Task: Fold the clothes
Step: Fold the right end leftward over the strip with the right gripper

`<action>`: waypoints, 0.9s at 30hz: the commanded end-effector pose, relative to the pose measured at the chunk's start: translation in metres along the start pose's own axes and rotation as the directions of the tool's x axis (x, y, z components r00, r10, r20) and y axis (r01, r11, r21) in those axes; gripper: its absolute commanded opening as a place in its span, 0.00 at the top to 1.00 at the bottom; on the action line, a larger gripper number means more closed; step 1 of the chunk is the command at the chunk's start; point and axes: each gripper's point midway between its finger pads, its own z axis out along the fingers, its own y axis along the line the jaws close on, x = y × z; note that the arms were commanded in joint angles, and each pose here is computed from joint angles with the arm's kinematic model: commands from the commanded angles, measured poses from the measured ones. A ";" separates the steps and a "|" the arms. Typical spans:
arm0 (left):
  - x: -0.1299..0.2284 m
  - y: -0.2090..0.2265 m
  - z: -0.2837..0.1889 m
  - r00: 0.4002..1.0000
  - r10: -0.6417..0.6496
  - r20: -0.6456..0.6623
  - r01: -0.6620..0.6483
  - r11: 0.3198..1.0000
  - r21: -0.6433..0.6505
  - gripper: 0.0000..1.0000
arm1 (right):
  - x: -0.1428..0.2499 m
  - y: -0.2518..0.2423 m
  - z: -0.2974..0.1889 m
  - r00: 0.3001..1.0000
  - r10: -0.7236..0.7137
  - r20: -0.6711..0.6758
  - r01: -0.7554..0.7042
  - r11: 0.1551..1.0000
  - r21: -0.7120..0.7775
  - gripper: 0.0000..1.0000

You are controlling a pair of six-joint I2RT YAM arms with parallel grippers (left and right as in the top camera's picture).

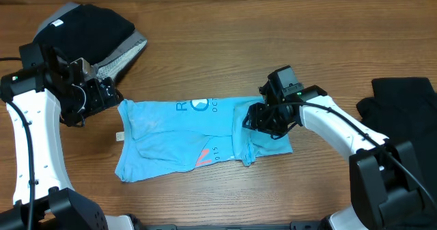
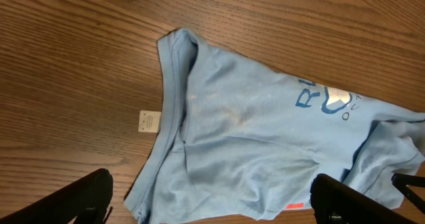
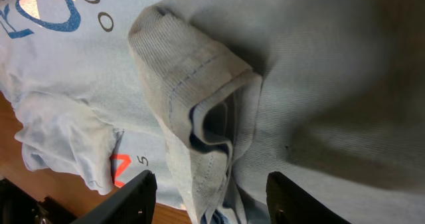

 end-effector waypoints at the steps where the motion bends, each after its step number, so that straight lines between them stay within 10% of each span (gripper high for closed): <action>1: -0.004 0.000 -0.006 0.999 0.024 0.023 -0.024 1.000 0.007 0.03 | 0.008 0.001 0.012 0.999 0.009 -0.039 -0.009 1.000 -0.001 0.43; 17: -0.004 0.000 -0.006 0.999 0.024 0.023 -0.024 1.000 0.007 0.03 | 0.010 0.033 0.017 0.996 -0.012 -0.089 -0.003 0.986 -0.169 0.96; 27: -0.005 0.000 -0.006 0.999 0.025 0.025 -0.025 1.000 0.007 0.03 | 0.003 0.056 0.006 0.991 0.076 -0.108 -0.099 0.968 -0.230 0.96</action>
